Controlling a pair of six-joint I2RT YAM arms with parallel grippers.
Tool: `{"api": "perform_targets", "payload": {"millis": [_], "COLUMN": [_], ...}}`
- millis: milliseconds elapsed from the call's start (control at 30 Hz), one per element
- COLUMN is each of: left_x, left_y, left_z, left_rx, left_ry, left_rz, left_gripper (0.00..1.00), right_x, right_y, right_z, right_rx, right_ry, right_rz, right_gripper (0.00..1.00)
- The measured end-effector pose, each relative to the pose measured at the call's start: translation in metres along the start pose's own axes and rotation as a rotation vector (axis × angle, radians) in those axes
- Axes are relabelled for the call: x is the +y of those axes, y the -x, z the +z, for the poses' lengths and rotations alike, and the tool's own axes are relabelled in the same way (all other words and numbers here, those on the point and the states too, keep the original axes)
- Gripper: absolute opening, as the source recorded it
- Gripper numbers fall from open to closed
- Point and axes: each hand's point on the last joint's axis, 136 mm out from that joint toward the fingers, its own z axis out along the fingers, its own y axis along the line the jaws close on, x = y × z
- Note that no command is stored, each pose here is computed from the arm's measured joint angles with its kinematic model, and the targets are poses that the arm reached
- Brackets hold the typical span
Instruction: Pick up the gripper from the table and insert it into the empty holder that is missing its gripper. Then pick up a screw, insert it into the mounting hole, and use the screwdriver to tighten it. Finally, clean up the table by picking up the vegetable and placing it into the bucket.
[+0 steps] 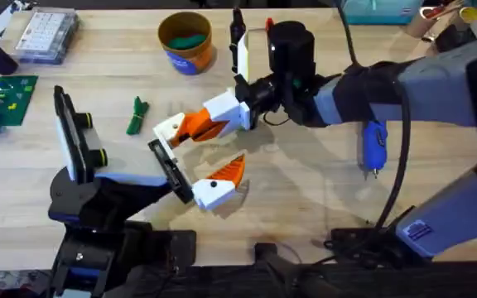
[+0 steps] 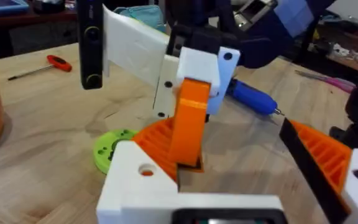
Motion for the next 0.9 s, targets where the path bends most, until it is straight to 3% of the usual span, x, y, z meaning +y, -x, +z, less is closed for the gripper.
{"api": "perform_targets", "payload": {"millis": [900], "left_x": [0.0034], "left_y": [0.0003], "left_z": [-0.0009], "left_rx": [-0.002], "left_ry": [0.016], "left_rz": [-0.003], "left_gripper": [0.991], "right_x": [-0.0027], "right_y": [0.0071], "right_z": [0.0036], "right_rx": [-0.044], "right_ry": [-0.018], "right_rz": [-0.007], "right_gripper": [0.018]}}
